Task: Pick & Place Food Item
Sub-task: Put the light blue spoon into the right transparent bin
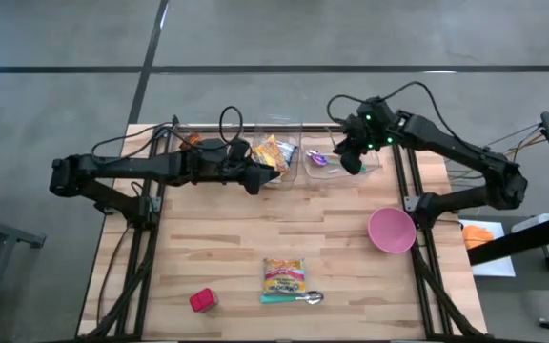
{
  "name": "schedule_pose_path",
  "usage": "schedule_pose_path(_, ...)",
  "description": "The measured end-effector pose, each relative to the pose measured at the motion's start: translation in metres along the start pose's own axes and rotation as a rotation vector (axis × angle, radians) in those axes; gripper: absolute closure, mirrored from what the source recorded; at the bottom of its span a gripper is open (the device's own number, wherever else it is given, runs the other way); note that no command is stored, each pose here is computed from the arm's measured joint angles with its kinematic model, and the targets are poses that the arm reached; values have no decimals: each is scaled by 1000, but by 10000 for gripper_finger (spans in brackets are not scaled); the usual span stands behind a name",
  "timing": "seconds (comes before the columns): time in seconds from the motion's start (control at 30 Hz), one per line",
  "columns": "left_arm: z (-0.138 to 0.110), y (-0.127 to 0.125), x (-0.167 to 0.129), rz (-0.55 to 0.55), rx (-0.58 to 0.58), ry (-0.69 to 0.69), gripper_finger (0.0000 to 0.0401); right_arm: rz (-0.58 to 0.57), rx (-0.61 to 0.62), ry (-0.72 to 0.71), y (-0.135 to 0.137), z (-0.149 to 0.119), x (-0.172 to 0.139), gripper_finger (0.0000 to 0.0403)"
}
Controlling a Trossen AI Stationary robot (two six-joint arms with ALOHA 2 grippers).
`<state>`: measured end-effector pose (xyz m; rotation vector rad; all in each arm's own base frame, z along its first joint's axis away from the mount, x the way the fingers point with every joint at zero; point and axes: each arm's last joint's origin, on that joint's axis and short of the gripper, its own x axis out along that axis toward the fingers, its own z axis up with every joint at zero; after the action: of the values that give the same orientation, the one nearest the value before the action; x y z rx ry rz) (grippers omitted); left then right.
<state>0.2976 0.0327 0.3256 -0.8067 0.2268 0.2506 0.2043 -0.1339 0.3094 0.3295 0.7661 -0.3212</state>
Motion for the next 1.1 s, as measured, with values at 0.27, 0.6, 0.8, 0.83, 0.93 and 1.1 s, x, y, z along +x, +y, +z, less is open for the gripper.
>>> schedule_pose_path(0.27,0,0,0,2,0,2,177,-80,-158,219,-13,-3,33,369)
schedule_pose_path(0.6,-2,1,0,11,-8,15,177,-137,-293,406,-28,-3,72,369)
schedule_pose_path(0.8,2,-3,-8,-9,-15,2,177,-120,-281,487,-34,-14,92,369)
schedule_pose_path(0.83,3,-4,-10,-13,-15,-2,177,-116,-273,500,-35,-17,95,369)
schedule_pose_path(0.93,5,-6,-18,-22,-10,-11,177,-105,-271,538,-38,-26,102,369)
schedule_pose_path(1.1,8,-8,-25,-27,16,-24,177,-102,-238,589,-49,-36,113,369)
